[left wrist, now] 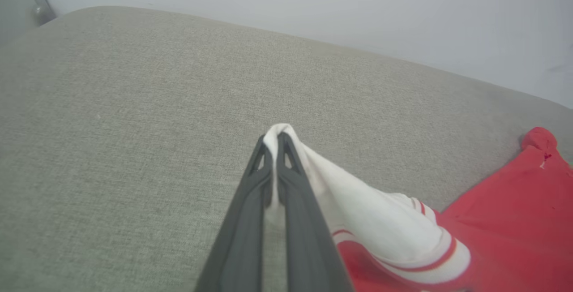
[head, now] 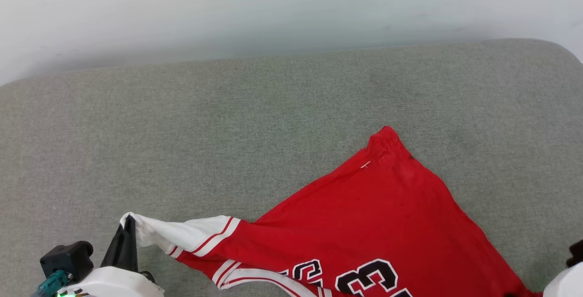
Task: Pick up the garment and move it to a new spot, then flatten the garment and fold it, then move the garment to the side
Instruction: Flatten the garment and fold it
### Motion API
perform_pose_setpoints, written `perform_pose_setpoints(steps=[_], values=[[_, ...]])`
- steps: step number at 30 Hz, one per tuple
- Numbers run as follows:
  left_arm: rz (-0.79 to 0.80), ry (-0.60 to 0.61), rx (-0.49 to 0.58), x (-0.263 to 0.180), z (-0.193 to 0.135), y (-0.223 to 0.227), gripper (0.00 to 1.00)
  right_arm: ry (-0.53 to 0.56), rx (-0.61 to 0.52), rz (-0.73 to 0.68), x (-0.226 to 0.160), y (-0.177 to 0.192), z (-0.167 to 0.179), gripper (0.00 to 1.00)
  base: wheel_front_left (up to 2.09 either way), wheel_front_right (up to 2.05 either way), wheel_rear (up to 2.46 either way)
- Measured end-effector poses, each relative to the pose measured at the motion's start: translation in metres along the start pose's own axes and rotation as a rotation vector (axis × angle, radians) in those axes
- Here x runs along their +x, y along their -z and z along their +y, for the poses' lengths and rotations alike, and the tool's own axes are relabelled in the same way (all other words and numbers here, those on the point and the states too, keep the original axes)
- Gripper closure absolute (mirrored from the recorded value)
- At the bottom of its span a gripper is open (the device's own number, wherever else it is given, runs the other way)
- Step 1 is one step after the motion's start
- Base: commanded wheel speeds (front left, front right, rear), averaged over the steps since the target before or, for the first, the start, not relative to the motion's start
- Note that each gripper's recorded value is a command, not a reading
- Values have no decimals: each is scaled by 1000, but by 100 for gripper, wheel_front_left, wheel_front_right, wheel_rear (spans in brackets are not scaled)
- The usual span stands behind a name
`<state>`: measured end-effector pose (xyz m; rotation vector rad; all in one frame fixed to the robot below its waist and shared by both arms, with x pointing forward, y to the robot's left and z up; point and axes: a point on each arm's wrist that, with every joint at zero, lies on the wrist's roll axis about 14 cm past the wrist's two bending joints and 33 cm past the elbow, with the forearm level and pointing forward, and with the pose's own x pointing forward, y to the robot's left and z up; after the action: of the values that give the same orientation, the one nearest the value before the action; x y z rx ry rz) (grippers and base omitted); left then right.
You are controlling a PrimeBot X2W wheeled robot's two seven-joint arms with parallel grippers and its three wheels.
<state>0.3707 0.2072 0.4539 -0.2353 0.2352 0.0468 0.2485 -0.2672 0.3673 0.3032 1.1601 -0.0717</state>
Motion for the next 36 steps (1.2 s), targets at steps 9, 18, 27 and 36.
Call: perform_pose_setpoints(steps=[9,18,27,36], values=[[-26,36,8,9,-11,-10,100,9,-45,-524,-14,-114,11,0,0,0,0],[-90,79,8,31,-27,-27,100,-128,-165,-691,-1,-194,72,0,0,0,0],[-113,100,12,52,-34,-29,100,-224,-362,-340,46,-211,134,0,0,0,0],[-102,84,6,68,-28,-15,100,-210,-508,34,106,-183,168,0,0,0,0]])
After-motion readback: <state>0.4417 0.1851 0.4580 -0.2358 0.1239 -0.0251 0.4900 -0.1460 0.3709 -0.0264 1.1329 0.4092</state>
